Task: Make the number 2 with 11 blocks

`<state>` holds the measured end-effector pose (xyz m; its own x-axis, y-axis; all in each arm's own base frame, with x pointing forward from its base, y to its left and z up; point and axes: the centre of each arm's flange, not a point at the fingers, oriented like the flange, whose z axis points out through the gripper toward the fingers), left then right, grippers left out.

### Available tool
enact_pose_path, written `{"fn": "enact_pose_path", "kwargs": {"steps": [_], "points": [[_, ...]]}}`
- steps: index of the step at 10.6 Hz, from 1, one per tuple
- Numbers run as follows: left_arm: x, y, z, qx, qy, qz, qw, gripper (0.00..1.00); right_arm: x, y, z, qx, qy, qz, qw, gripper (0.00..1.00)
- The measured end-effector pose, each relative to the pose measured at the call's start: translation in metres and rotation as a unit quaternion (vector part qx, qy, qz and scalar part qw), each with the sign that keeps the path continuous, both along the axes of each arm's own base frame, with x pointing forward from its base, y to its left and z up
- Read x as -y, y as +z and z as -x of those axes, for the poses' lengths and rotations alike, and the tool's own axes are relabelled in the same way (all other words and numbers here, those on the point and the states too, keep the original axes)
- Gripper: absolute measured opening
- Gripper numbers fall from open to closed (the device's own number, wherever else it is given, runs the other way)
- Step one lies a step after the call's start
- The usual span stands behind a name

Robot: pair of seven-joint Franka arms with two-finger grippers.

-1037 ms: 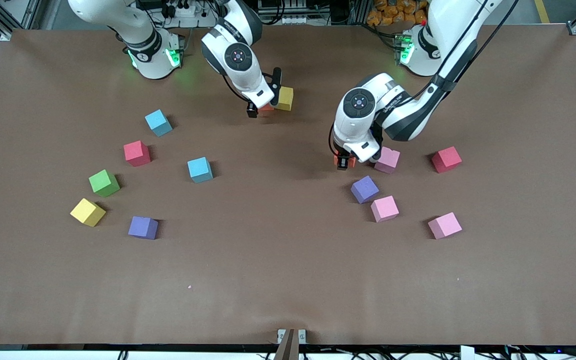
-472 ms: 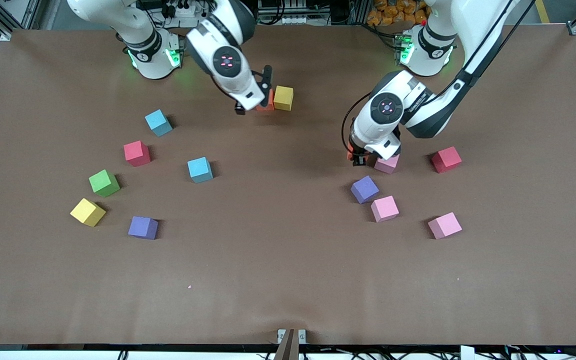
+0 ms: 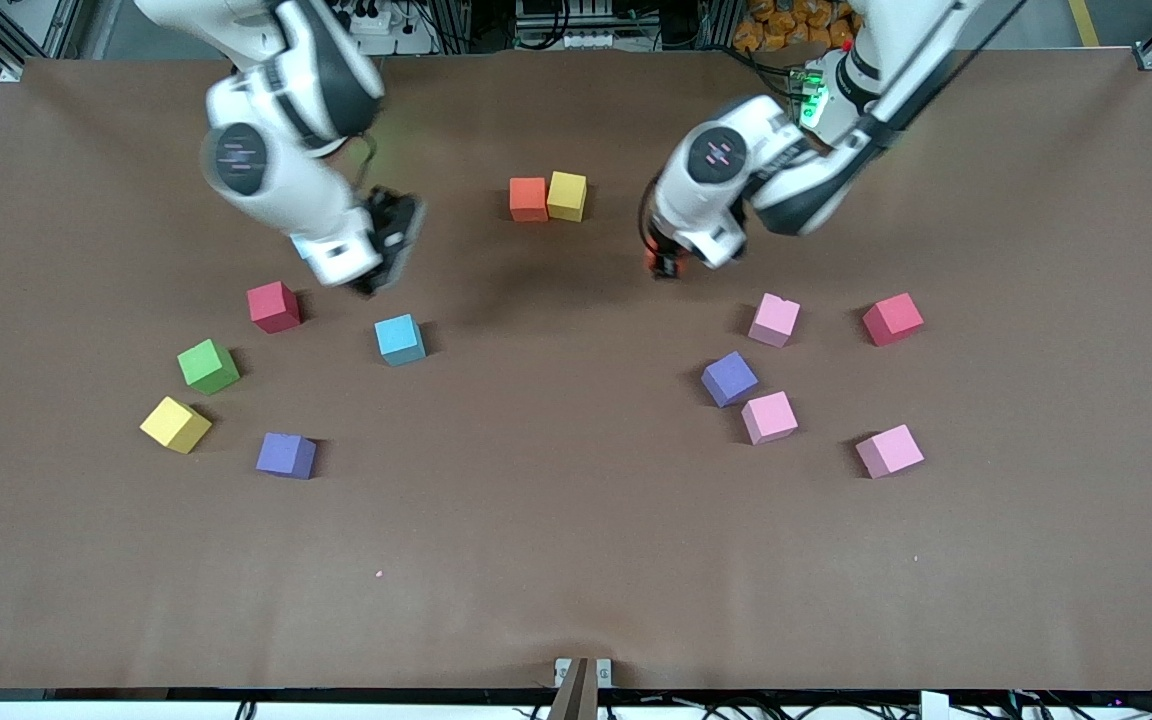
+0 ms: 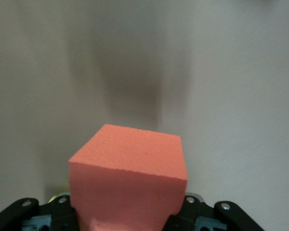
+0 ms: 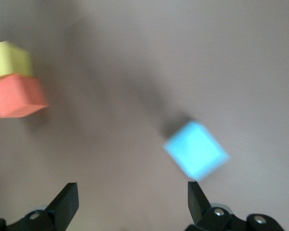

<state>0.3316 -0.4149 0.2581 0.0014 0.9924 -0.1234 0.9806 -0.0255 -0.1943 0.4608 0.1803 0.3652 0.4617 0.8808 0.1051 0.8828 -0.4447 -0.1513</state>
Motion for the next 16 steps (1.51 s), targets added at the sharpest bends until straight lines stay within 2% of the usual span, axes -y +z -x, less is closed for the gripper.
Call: {"fn": "enact_pose_path", "kwargs": {"steps": [2, 3, 4, 7, 9, 11, 13, 16], "points": [[0.024, -0.006, 0.030, -0.010, 0.003, 0.008, 1.000, 0.61, 0.066, 0.015, -0.035, 0.069, -0.075, -0.004, 0.995, 1.00], [0.032, -0.009, 0.040, -0.015, 0.003, 0.011, 1.000, 0.61, 0.094, 0.022, -0.048, 0.093, -0.103, -0.006, 0.990, 1.00], [0.038, -0.011, 0.049, -0.020, 0.004, 0.013, 1.000, 0.61, 0.111, 0.027, -0.058, 0.102, -0.120, -0.006, 0.987, 1.00], [0.050, -0.024, 0.068, -0.029, 0.015, 0.011, 0.999, 0.61, 0.125, 0.008, -0.087, 0.093, -0.132, -0.007, 0.987, 1.00], [0.052, -0.039, 0.073, -0.025, 0.013, 0.005, 1.000, 0.61, 0.125, -0.013, -0.115, 0.100, -0.065, 0.012, 0.993, 1.00], [0.054, -0.055, 0.080, -0.024, 0.011, -0.005, 1.000, 0.61, 0.121, -0.034, -0.141, 0.101, -0.016, 0.015, 0.995, 1.00], [0.059, -0.063, 0.090, -0.025, 0.005, -0.007, 1.000, 0.61, 0.123, -0.069, -0.154, 0.089, 0.015, 0.013, 0.996, 1.00], [0.064, -0.068, 0.094, -0.028, 0.003, -0.007, 1.000, 0.61, 0.125, -0.099, -0.162, 0.094, 0.068, 0.031, 0.993, 1.00]]}}
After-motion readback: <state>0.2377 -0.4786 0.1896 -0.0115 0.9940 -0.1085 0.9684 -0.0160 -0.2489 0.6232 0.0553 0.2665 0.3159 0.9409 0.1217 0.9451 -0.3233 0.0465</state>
